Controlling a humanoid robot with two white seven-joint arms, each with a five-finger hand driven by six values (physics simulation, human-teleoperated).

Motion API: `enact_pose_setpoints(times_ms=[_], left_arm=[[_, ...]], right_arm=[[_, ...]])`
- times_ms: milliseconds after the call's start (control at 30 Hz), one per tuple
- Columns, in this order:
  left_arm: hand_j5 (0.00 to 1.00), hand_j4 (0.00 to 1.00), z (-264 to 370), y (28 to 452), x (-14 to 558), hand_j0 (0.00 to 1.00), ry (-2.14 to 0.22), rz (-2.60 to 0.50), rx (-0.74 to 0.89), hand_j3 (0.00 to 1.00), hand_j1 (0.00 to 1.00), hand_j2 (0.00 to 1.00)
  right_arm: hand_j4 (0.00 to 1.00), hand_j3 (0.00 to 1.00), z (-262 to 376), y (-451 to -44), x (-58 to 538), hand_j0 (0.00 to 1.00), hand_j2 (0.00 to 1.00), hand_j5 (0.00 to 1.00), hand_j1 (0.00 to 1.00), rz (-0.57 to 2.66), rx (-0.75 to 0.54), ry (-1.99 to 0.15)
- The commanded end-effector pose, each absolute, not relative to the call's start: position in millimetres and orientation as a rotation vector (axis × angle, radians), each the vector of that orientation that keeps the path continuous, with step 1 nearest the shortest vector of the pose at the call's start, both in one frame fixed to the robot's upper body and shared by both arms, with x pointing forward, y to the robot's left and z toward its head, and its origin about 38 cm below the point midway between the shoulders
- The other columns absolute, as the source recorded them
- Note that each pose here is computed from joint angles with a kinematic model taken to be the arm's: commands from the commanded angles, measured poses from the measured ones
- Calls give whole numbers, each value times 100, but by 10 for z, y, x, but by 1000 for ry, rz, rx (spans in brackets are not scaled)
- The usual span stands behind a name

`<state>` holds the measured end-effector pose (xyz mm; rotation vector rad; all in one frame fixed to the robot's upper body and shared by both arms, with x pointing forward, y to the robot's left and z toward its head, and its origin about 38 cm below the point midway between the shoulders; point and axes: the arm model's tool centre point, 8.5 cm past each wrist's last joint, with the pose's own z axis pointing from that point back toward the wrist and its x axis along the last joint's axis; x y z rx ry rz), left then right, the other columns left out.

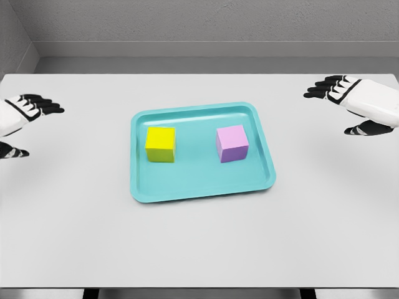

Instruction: Push two cubes

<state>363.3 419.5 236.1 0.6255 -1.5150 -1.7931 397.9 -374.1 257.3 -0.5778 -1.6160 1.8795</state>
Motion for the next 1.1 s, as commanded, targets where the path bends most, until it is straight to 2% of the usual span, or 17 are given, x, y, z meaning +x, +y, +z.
enact_pose_setpoints(times_ms=[0, 233, 367, 400, 467, 767, 833, 933, 1067], left_arm=[[100, 100, 2357, 4030, 3604, 100, -1553, -1814, 590, 100, 100, 100], [100, 100, 2377, 3923, 3596, 100, -1590, -1819, 579, 100, 100, 100], [100, 100, 2302, 3900, 3596, 100, -1555, -1868, 607, 100, 100, 100], [100, 100, 2294, 3899, 3599, 100, -1544, -1883, 618, 100, 100, 100], [100, 100, 2225, 3836, 3616, 100, -1549, -1892, 625, 100, 100, 100], [100, 100, 2056, 3578, 3770, 100, -1536, -1975, 705, 100, 100, 100], [93, 93, 2014, 3488, 3828, 93, -1528, -2010, 707, 93, 93, 93], [77, 77, 1975, 3465, 3877, 77, -1505, -2035, 718, 77, 77, 77], [70, 70, 1929, 3462, 3892, 70, -1493, -2041, 704, 70, 70, 70]], right_arm=[[100, 100, 2541, -3740, 3975, 100, 100, 100, 100, 1915, -599, -1590], [100, 100, 2612, -3670, 4000, 100, 100, 100, 100, 1853, -573, -1668], [98, 98, 2460, -3541, 4167, 98, 98, 98, 98, 2116, -652, -1406], [91, 91, 2412, -3511, 4193, 91, 91, 91, 91, 2164, -659, -1343], [84, 84, 2258, -3390, 4313, 84, 84, 84, 84, 2198, -667, -1288], [68, 68, 1869, -3142, 4567, 68, 68, 68, 68, 2210, -603, -1216], [65, 65, 1797, -3035, 4561, 65, 65, 65, 65, 2222, -575, -1226], [62, 62, 1760, -2983, 4553, 62, 62, 62, 62, 2233, -562, -1228], [61, 61, 1820, -2945, 4563, 61, 61, 61, 61, 2240, -571, -1244]])
